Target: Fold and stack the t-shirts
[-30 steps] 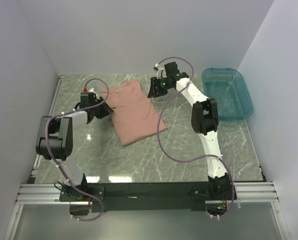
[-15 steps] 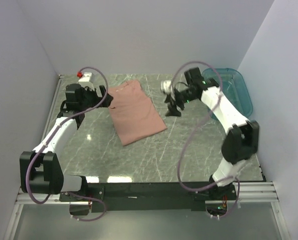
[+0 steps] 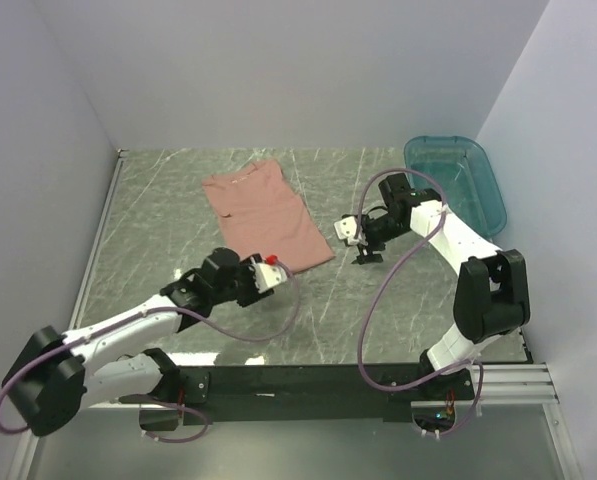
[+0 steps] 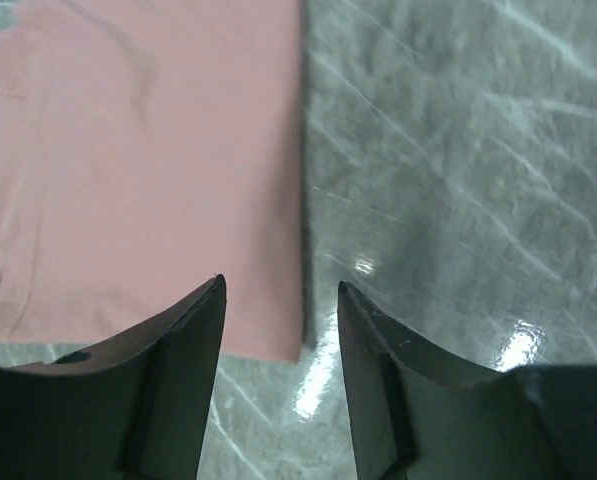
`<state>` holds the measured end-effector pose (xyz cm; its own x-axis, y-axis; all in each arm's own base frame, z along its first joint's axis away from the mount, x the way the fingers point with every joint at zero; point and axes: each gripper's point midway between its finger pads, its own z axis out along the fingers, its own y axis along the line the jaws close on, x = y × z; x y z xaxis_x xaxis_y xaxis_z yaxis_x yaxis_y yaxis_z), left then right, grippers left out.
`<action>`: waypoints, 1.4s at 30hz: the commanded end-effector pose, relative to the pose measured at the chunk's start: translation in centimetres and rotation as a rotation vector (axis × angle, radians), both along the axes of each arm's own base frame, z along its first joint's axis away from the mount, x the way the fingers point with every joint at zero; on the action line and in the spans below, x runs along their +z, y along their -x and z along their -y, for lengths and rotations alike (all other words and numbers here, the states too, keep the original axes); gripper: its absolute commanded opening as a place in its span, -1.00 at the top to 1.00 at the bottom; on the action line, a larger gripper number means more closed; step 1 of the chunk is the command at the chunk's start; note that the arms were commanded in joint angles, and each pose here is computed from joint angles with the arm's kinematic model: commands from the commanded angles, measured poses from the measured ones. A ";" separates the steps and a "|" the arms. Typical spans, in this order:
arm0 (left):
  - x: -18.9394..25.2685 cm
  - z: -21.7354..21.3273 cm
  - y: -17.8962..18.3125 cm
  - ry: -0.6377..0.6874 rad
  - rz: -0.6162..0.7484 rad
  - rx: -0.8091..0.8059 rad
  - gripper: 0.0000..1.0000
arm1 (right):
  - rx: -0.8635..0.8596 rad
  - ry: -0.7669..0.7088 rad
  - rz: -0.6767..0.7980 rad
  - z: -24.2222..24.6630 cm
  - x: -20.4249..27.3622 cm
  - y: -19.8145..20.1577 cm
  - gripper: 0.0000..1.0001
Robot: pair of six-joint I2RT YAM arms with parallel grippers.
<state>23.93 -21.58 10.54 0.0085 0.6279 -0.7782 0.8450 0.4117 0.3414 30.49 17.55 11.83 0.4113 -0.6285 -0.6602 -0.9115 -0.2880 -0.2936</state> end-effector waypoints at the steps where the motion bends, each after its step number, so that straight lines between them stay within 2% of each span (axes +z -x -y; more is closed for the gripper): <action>1: -1.3 0.5 -0.6 -0.128 0.075 -0.023 -0.09 | 0.058 -0.039 0.023 -1.2 -0.5 0.2 -0.53; 8: -4.8 0.8 -1.4 -0.224 0.040 -0.011 -0.21 | 0.072 0.009 0.056 -3.7 -2.7 -0.8 -0.51; 12: -6.9 -0.7 -2.3 -0.320 0.046 0.046 -0.16 | 0.095 0.031 0.086 -4.7 -3.4 -1.8 -0.51; 19: -8.0 -2.2 -3.2 -0.389 0.077 0.106 -0.03 | 0.114 0.127 0.131 -6.0 -6.3 -2.8 -0.50; 28: -9.1 -2.6 -3.0 -0.419 0.065 0.105 0.09 | 0.086 0.214 0.175 -6.0 -7.8 -5.4 -0.46; 33: -9.4 -2.8 -2.8 -0.424 0.060 0.098 0.12 | 0.082 0.254 0.196 -5.7 -9.0 -6.3 -0.35; 35: -9.6 -2.8 -2.7 -0.431 0.052 0.092 0.15 | 0.084 0.253 0.189 -5.8 -9.4 -6.2 -0.22; 39: -10.3 -2.4 -2.3 -0.434 0.023 0.064 0.28 | 0.089 0.253 0.184 -5.9 -9.8 -6.0 0.16; 40: -10.7 -2.6 -2.1 -0.446 0.013 0.059 0.34 | 0.091 0.245 0.178 -6.0 -9.8 -5.9 0.35; 41: -11.1 -2.6 -1.9 -0.456 -0.003 0.053 0.49 | 0.091 0.250 0.161 -5.8 -9.9 -5.5 0.45; 42: -11.2 -2.3 -1.9 -0.451 -0.011 0.042 0.57 | 0.099 0.250 0.160 -5.9 -9.9 -5.4 0.65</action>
